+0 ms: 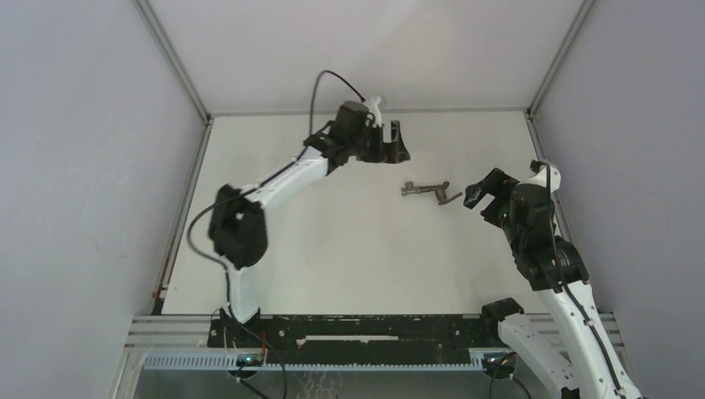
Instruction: Install the water faucets
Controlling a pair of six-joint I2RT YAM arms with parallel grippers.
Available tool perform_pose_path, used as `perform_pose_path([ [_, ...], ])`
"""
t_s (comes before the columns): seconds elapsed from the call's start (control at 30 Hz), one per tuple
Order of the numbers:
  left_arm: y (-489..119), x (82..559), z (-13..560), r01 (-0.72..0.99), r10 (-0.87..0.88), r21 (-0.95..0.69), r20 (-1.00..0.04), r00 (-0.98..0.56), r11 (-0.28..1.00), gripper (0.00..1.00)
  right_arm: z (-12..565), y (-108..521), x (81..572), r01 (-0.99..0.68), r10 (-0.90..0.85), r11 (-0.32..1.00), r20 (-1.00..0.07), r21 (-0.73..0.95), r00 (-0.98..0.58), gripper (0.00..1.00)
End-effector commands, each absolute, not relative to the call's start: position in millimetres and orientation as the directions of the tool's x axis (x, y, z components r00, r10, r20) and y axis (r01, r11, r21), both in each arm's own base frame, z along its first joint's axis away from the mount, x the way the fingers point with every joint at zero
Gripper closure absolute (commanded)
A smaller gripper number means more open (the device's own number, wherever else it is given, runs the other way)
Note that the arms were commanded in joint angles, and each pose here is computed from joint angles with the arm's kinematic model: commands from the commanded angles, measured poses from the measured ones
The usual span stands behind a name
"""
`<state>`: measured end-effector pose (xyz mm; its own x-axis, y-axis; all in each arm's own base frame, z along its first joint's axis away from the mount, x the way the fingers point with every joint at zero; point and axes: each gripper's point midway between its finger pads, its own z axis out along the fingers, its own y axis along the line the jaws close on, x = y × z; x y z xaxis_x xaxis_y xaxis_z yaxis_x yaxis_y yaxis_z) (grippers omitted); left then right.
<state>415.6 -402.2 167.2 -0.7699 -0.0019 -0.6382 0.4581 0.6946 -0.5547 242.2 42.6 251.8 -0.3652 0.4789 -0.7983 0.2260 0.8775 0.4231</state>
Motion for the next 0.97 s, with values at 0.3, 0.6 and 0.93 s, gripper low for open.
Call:
perform_pose_path([
  [0.3, -185, 349, 290, 0.102, -0.104, -0.171, -0.877, -0.468, 0.980, 0.00, 269, 28, 256, 0.280, 0.486, 0.866, -0.829, 0.414, -0.279, 0.00],
  [0.6, -97, 289, 243, -0.105, -0.076, -0.031, -0.885, -0.460, 0.994, 0.00, 271, 29, 275, 0.288, 0.503, 0.853, -0.833, 0.435, -0.230, 0.00],
  [0.93, -76, 277, 226, -0.198, -0.090, 0.006, -0.875, -0.475, 0.980, 0.01, 272, 35, 281, 0.269, 0.517, 0.848, -0.823, 0.456, -0.236, 0.00],
])
